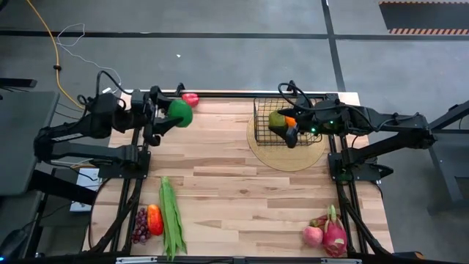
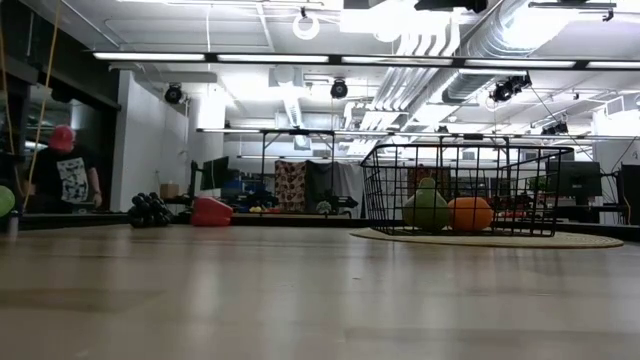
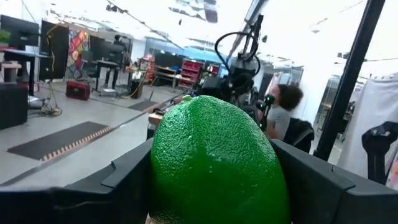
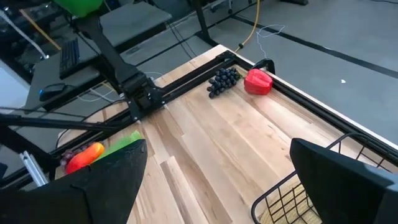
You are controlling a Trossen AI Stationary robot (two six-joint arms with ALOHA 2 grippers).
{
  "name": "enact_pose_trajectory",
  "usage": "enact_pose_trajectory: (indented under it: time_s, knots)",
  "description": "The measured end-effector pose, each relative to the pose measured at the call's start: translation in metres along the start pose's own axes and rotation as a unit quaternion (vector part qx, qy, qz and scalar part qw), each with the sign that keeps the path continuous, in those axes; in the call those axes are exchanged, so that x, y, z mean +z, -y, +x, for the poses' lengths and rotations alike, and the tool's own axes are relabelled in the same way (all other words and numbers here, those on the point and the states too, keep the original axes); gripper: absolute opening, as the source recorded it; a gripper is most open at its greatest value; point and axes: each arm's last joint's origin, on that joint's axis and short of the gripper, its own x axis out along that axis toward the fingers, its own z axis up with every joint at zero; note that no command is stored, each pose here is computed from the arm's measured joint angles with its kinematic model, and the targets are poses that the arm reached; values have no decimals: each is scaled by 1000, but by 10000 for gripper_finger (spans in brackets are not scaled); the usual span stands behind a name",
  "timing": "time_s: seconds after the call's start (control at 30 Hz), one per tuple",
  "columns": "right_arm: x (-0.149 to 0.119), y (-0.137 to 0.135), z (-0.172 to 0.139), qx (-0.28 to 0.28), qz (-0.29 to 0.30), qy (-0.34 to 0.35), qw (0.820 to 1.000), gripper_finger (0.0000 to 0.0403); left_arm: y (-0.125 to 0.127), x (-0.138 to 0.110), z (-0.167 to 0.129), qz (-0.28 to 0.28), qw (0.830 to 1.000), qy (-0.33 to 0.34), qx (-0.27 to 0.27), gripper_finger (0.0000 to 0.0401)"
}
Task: Build produce basket
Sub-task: Put the green lime into the black wire basket
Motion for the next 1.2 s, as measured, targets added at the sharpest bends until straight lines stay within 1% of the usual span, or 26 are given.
enact_pose_trajectory:
  time_s: [0.13,0.3,0.4,0.5,0.63,0.83,0.93,1.03,1.13,1.2]
  knots:
    - [0,-1,0,14,-7,-6,1000,384,-1,-4,6,0,1000,-11,-1,275]
    - [0,-1,0,15,-11,-7,1000,384,-1,-8,13,-1,1000,-22,1,275]
    - [0,-1,0,16,-13,-4,1000,384,-2,-11,19,-30,999,-32,6,276]
    - [8,-3,-5,25,-5,15,1000,384,-4,-19,34,-52,997,-57,14,276]
    - [26,-7,-18,45,-11,62,997,384,-5,-22,71,-37,995,-90,25,276]
    - [40,-10,-29,50,-20,88,995,384,-16,-27,145,24,986,-155,65,276]
    - [41,-10,-30,49,-24,90,994,384,-25,-40,182,61,976,-192,84,276]
    - [42,-9,-30,29,-25,97,995,384,-34,-58,215,109,965,-208,117,276]
    - [42,-8,-30,13,-21,104,994,384,-45,-83,243,156,950,-228,142,276]
    - [42,-8,-30,11,-20,104,994,384,-52,-101,259,171,944,-244,140,276]
